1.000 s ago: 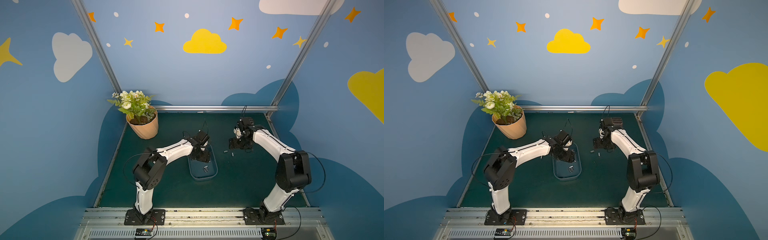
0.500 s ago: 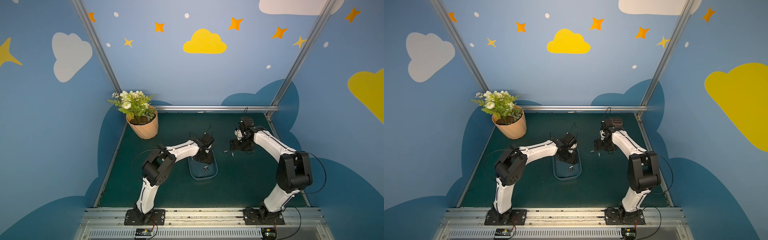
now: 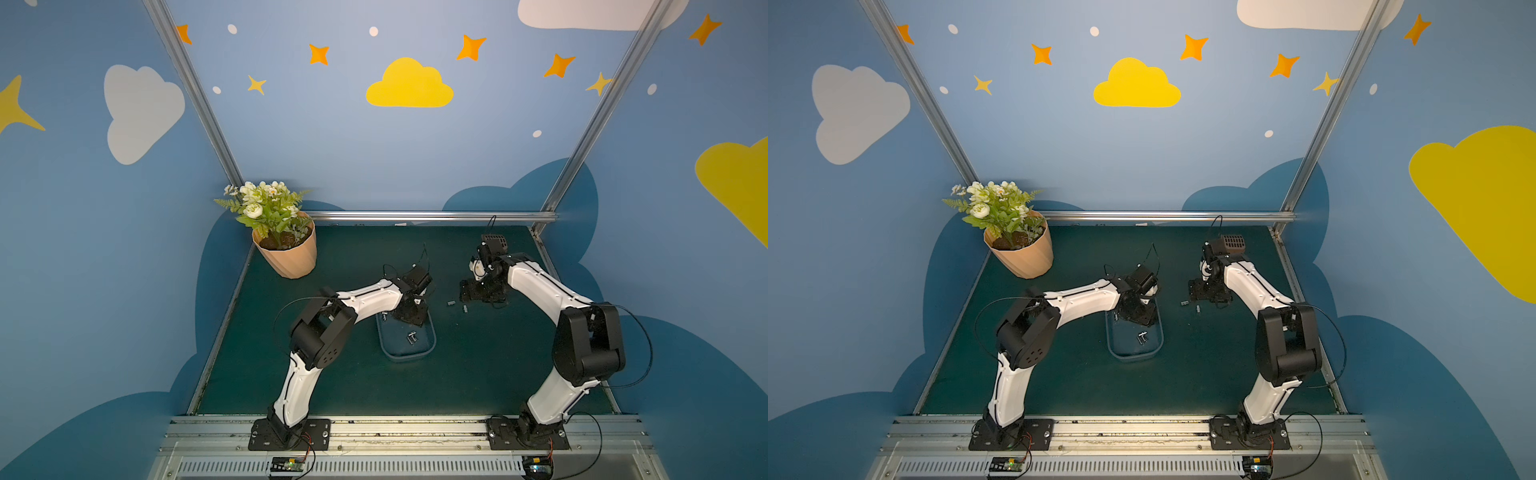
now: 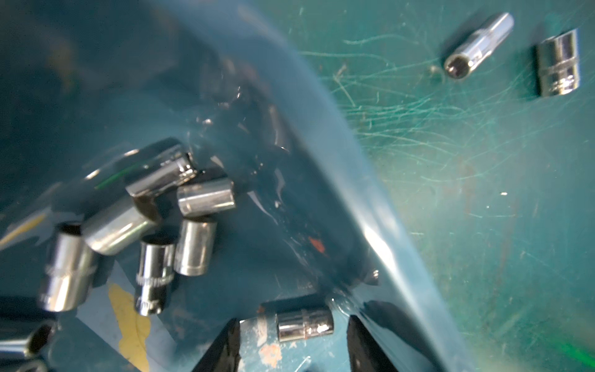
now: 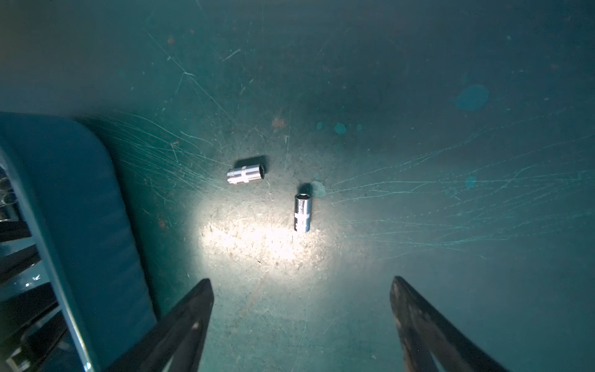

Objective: Take out the socket from the storage box
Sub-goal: Pick up the socket head from the storage box, then place the socket head at the center of the board, then pick up the socket head from the storage box.

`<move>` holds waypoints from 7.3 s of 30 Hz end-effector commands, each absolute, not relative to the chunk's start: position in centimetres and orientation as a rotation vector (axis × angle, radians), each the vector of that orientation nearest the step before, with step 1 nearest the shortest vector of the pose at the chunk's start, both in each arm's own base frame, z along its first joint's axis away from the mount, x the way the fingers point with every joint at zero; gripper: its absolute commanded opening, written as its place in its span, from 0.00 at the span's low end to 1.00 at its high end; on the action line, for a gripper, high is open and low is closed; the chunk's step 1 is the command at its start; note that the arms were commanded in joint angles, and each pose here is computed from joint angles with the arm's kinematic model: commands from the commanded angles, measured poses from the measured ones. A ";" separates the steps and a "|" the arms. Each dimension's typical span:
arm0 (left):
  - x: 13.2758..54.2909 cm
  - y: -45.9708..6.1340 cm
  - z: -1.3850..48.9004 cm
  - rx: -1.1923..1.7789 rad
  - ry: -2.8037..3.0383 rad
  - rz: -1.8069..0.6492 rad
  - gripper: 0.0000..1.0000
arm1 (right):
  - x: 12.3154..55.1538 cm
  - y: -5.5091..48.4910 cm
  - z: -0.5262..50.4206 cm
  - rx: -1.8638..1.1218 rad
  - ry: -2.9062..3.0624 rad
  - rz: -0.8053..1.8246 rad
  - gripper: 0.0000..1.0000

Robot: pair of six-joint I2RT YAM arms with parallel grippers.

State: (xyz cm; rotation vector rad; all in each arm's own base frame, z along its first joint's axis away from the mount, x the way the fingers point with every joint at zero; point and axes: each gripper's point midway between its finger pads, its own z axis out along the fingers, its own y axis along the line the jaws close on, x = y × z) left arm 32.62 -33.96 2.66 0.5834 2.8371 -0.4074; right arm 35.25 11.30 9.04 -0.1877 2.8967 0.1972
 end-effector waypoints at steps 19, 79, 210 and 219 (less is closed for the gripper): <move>31.4 -33.8 -0.3 0.690 2.898 -0.328 0.39 | 34.9 11.2 9.4 -0.171 2.888 0.216 0.86; 37.4 -11.2 5.8 0.103 2.818 -0.010 0.26 | 34.7 11.3 9.8 -0.177 2.884 0.225 0.86; 31.8 -8.6 10.1 -0.271 2.636 -0.328 0.84 | 33.6 33.6 4.2 -1.044 2.756 0.281 0.70; 31.6 -8.5 10.0 -0.274 2.635 -0.330 0.85 | 33.8 33.1 3.3 -1.029 2.779 0.222 0.69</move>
